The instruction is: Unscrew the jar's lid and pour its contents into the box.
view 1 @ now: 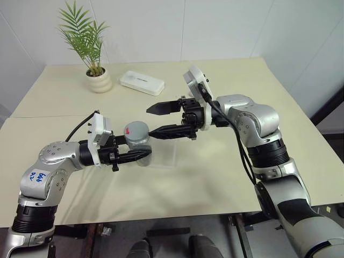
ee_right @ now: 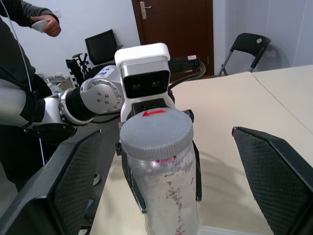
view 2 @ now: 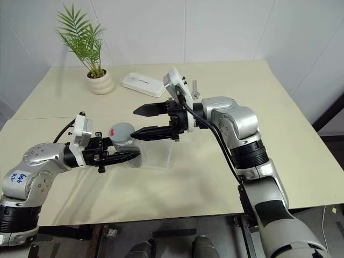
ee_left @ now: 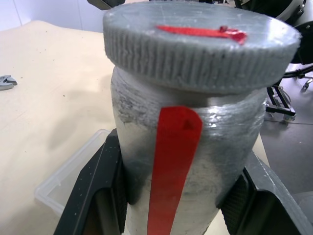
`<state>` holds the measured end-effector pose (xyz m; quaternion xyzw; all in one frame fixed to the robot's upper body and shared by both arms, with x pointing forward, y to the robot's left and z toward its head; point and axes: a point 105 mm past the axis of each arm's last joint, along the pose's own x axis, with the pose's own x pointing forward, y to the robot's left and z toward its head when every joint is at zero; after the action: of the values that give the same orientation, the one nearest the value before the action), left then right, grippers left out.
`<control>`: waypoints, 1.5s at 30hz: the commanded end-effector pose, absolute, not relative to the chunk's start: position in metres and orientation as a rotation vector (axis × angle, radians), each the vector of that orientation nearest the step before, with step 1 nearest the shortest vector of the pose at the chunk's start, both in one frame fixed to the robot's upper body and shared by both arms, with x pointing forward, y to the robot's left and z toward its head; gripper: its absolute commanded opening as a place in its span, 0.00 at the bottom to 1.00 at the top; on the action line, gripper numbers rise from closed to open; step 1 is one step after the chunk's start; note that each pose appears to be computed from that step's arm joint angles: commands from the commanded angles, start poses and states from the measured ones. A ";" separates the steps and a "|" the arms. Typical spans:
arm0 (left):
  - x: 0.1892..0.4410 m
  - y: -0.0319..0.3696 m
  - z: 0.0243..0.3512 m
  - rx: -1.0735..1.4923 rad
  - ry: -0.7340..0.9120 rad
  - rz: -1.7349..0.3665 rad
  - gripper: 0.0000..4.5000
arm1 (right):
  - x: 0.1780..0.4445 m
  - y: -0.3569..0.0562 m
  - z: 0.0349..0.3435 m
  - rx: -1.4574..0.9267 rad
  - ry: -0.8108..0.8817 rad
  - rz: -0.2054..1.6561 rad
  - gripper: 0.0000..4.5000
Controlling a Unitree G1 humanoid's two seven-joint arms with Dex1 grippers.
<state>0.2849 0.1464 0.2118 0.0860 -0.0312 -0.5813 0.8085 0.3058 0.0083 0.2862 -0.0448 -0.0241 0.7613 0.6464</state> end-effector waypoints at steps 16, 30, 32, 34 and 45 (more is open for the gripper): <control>0.277 0.143 0.222 0.214 -0.111 -1.261 0.44 | 0.287 0.041 0.285 -0.203 -0.089 1.800 0.91; 0.275 0.145 0.219 0.213 -0.099 -1.256 0.44 | 0.273 0.020 0.344 0.216 -0.197 1.865 0.56; 0.274 0.146 0.218 0.211 -0.097 -1.250 0.44 | 0.277 0.014 0.345 0.220 -0.207 1.820 0.56; 0.273 0.150 0.219 0.205 -0.096 -1.233 0.44 | 0.299 0.001 0.334 0.126 -0.236 1.649 0.56; 0.276 0.168 0.224 0.142 -0.064 -1.133 0.44 | 0.409 -0.146 0.186 -0.176 -0.203 0.777 0.56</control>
<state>0.2805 0.1690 0.2145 0.0586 -0.0091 -0.5373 0.8413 0.4068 -0.1313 0.1764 -0.0533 -0.0610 0.4068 0.9099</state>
